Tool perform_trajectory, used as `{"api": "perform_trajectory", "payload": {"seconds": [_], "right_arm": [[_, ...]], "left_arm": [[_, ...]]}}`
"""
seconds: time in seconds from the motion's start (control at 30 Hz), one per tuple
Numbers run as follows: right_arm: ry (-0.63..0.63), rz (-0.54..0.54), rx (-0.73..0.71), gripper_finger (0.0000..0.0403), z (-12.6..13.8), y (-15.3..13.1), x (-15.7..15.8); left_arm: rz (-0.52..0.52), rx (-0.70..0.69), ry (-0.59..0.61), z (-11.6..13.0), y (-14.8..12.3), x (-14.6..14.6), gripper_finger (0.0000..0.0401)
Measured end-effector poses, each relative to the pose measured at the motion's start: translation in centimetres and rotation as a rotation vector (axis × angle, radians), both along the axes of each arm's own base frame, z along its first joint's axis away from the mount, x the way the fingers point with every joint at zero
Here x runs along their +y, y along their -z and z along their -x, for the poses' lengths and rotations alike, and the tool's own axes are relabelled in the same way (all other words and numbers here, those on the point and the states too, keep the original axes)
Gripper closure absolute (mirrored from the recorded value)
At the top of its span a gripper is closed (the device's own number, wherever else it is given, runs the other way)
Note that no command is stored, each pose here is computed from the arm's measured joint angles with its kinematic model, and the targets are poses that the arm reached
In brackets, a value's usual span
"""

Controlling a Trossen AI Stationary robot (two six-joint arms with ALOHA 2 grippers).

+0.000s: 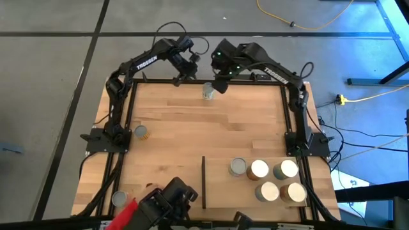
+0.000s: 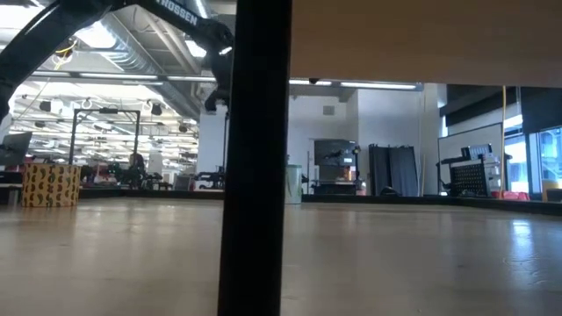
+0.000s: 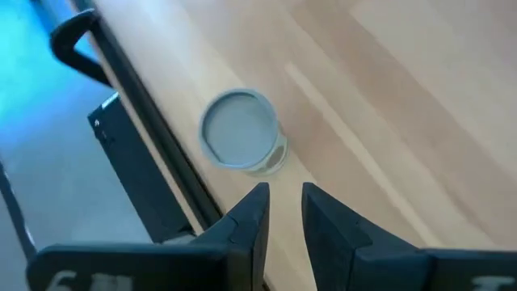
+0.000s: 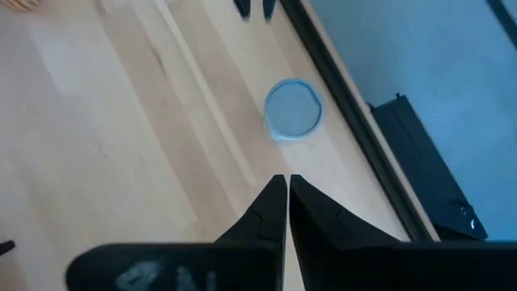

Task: Pick and place cans onto a shelf
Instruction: Put the canned mixed vegetables on the shelf

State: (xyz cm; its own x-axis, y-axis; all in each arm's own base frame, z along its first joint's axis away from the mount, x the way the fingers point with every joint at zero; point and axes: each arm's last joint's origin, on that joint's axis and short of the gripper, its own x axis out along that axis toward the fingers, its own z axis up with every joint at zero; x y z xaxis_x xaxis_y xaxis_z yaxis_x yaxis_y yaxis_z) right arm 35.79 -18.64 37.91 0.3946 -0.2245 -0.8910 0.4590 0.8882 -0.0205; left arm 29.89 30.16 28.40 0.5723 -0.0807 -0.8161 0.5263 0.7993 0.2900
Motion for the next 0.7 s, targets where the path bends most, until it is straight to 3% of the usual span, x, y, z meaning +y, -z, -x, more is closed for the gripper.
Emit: {"api": "perform_trajectory", "payload": {"seconds": [0.23, 0.47, 0.7], "right_arm": [[0.009, 0.044, -0.058, 0.0383, 1.9, -2.7, 0.9], [0.030, 0.070, -0.062, 0.0383, 2.6, -3.4, 1.1], [0.031, 0.061, -0.042, 0.0383, 2.8, -3.3, 1.1]], "left_arm": [[-0.138, -0.016, 0.168, -0.6, 3.7, -0.1, 0.0332], [-0.328, -0.065, 0.305, -1.7, 5.8, -0.3, 0.0332], [-0.385, -0.070, 0.403, -1.7, 6.6, -0.4, 0.0332]]}}
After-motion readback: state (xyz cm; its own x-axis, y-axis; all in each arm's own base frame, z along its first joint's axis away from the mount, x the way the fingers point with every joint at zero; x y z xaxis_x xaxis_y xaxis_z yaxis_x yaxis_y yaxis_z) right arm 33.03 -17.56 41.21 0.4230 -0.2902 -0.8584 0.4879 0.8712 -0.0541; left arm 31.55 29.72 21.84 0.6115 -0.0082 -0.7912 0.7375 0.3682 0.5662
